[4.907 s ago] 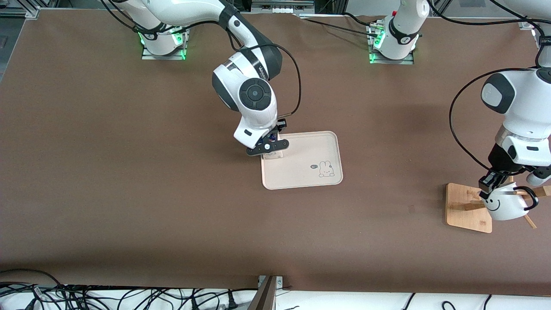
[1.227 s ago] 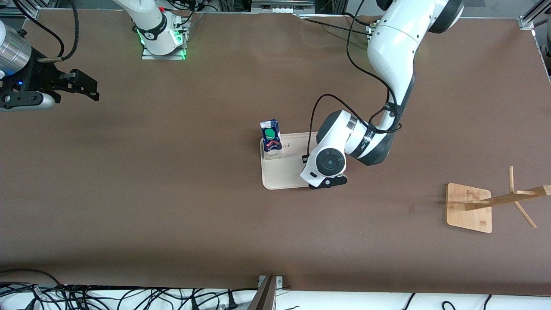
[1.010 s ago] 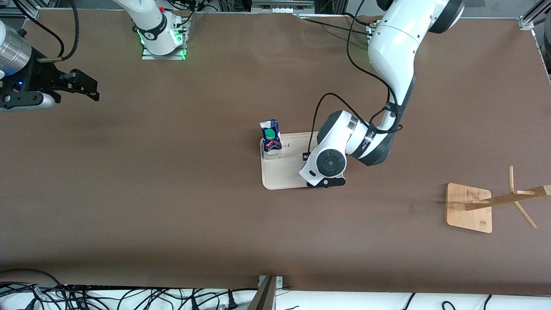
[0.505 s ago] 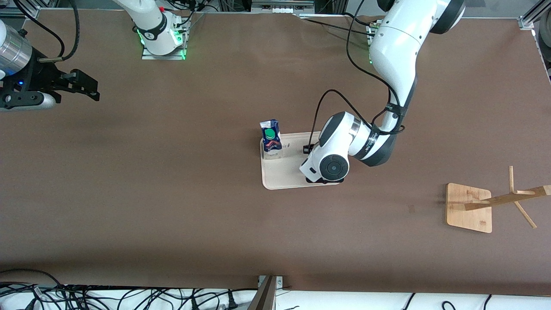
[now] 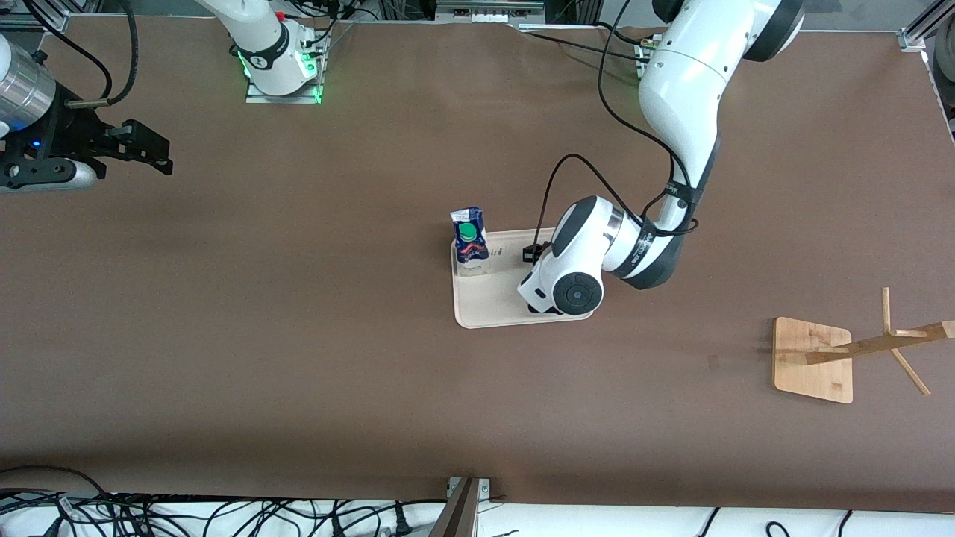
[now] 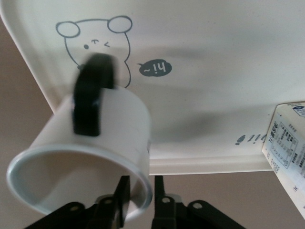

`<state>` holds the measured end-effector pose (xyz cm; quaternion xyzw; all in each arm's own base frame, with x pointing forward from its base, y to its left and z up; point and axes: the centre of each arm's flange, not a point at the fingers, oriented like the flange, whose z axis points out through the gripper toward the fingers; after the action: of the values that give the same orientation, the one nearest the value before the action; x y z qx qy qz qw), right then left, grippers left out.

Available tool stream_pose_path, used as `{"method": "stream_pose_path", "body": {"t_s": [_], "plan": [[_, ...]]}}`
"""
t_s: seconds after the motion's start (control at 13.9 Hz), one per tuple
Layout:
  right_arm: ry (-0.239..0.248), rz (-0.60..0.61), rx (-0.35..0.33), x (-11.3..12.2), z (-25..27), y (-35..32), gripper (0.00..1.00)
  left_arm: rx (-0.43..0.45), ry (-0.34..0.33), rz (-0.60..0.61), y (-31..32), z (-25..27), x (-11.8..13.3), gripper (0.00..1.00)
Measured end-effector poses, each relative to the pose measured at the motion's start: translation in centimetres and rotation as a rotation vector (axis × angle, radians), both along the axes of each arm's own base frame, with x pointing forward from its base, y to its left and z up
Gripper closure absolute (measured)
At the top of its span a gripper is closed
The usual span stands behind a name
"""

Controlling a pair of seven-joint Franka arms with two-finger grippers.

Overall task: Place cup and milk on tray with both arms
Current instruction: 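Lower the white mug onto the tray beside the carton with the left gripper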

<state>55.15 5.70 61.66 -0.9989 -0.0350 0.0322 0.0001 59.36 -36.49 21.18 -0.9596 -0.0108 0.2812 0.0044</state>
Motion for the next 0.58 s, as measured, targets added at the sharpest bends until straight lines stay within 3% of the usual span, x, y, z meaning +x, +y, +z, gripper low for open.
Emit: {"method": "stream_pose_path", "body": {"t_s": [0.43, 0.51, 0.58], "plan": [[0.000, 0.000, 0.000, 0.0, 0.0, 0.0, 0.00, -0.023, -0.033, 0.003, 0.7, 1.7, 1.3, 0.07], [0.000, 0.000, 0.000, 0.0, 0.0, 0.0, 0.00, -0.032, -0.059, 0.016, 1.4, 3.3, 2.1, 0.00], [0.000, 0.000, 0.000, 0.0, 0.0, 0.0, 0.00, -0.044, -0.093, 0.027, 2.5, 5.5, 3.2, 0.00]]}}
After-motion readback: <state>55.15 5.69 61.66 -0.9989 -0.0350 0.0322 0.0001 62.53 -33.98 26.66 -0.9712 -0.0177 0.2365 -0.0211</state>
